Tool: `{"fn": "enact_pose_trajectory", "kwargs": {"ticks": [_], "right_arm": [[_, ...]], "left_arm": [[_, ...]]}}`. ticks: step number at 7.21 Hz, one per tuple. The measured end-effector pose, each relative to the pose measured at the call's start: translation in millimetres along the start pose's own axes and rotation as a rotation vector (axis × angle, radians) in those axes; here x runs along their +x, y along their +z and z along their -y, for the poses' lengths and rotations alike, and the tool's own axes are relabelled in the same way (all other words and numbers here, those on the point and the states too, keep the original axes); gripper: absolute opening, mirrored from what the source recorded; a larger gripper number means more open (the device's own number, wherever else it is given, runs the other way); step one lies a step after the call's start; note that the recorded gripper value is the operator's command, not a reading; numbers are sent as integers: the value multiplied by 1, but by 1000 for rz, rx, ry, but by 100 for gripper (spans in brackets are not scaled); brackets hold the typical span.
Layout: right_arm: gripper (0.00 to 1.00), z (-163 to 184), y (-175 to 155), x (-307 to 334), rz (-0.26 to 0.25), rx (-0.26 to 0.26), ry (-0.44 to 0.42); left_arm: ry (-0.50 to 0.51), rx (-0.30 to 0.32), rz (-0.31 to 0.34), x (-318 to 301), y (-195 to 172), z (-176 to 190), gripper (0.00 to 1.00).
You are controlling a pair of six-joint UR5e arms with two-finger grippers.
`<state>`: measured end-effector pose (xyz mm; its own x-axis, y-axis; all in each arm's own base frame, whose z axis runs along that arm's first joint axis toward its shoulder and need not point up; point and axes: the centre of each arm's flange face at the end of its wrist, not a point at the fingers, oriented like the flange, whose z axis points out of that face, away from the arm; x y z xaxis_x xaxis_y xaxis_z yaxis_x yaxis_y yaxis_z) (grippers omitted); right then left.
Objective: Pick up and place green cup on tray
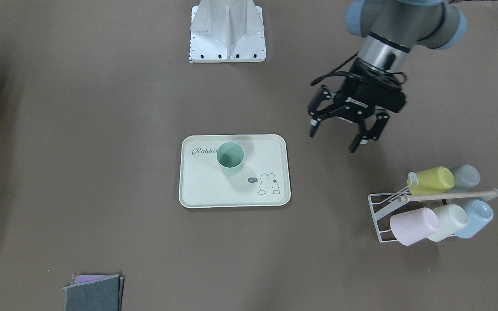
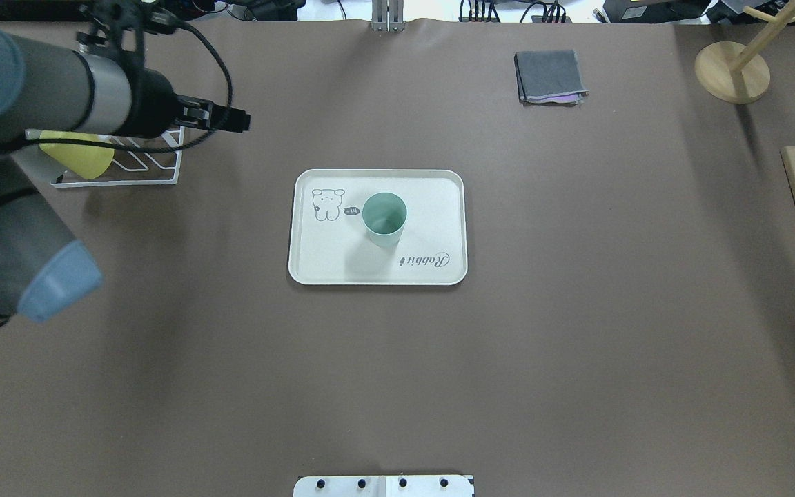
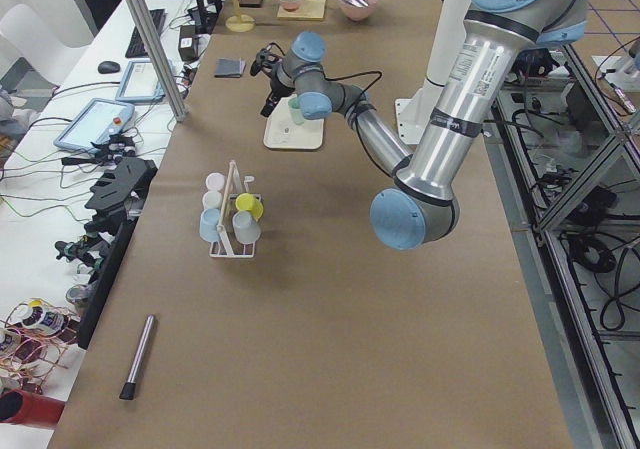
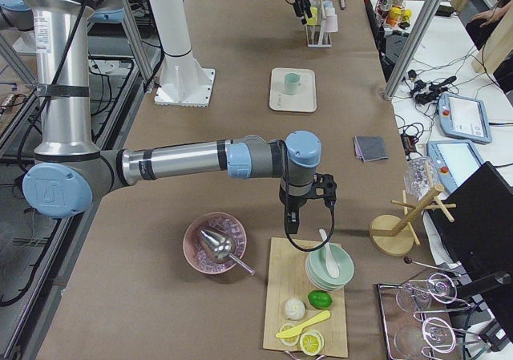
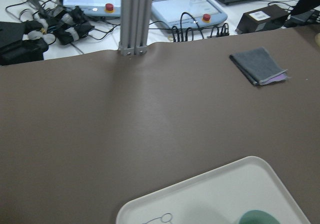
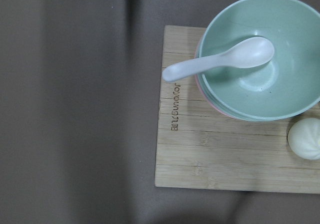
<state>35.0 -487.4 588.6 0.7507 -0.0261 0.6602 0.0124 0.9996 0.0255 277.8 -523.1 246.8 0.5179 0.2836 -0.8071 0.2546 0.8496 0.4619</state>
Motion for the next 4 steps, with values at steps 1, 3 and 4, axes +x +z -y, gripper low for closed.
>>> {"fn": "enact_pose_trajectory", "kwargs": {"ticks": [1, 3, 4], "right_arm": [[100, -1, 0, 0, 0, 0, 0], [100, -1, 0, 0, 1, 0, 0], [100, -1, -1, 0, 1, 1, 0]], "left_arm": [[-64, -48, 11, -57, -31, 17, 98], [-80, -113, 51, -169, -96, 24, 97], [-68, -135, 85, -215, -128, 22, 97]]}}
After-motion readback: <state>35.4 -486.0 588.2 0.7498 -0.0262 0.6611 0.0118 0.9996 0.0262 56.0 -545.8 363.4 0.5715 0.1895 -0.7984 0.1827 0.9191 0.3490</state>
